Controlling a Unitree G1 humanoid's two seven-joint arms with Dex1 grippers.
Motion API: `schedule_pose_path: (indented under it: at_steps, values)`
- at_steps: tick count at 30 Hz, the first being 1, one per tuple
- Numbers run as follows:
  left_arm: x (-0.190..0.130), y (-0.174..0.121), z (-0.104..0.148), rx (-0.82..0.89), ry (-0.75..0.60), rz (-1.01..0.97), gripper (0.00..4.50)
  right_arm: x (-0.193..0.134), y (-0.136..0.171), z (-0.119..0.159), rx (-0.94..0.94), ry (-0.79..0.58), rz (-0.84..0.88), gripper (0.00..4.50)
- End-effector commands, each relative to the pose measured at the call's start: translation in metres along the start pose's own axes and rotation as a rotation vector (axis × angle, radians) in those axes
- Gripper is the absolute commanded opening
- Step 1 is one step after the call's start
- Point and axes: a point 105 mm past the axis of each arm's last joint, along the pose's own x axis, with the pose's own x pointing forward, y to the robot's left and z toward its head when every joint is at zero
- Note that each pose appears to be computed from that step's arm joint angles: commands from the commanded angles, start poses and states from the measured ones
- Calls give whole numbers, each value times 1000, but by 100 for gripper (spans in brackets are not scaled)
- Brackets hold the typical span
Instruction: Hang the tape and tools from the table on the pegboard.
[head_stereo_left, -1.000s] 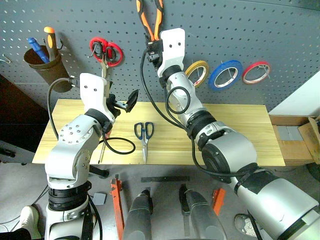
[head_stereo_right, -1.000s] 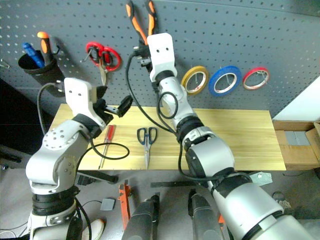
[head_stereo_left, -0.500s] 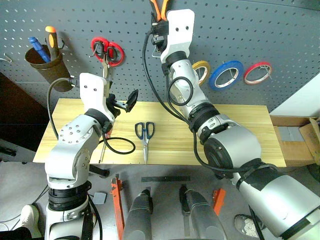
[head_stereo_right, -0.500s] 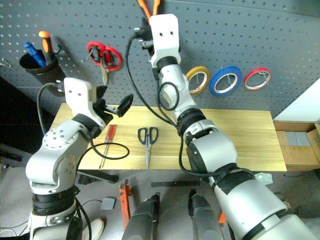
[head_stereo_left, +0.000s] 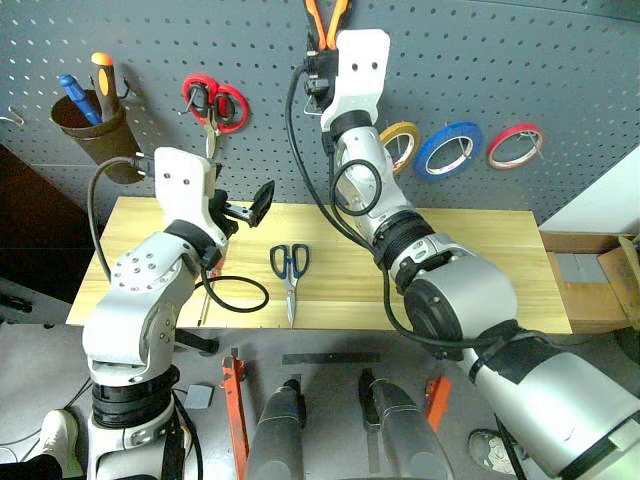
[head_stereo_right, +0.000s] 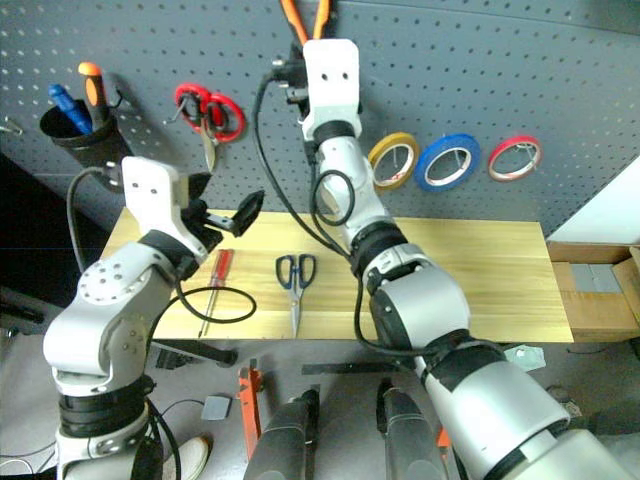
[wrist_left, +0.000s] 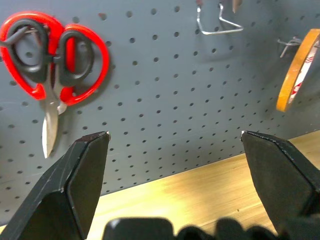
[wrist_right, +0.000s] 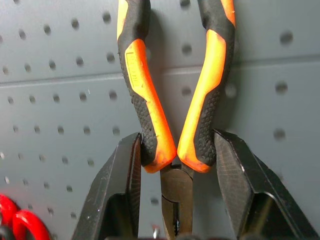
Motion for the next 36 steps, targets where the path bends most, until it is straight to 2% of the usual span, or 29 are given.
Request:
schedule_pose_path:
  at_steps: [1,5,14,24,26,27,32,33,36]
  values:
    - [-10,3,15,33,-45,16,450,-1,2,3,0,-25,-1,173]
    - [-11,3,14,36,-39,19,450,-7,4,-7,-7,1,9,173]
    - [-10,1,14,32,-42,13,450,-7,4,-7,-25,1,23,173]
    - [-9,0,12,24,-46,10,450,-22,24,-29,-67,57,144,173]
    - [-8,0,11,21,-47,9,450,-23,24,-32,-76,69,149,245]
    - [-8,0,11,21,-48,9,450,-24,22,-34,-79,75,146,259]
    - [-6,1,13,21,-53,7,450,-24,16,-37,-102,88,148,432]
    - [-6,1,12,20,-53,7,450,-24,15,-37,-104,88,145,447]
    - [-6,1,12,21,-54,6,450,-25,11,-39,-108,92,129,447]
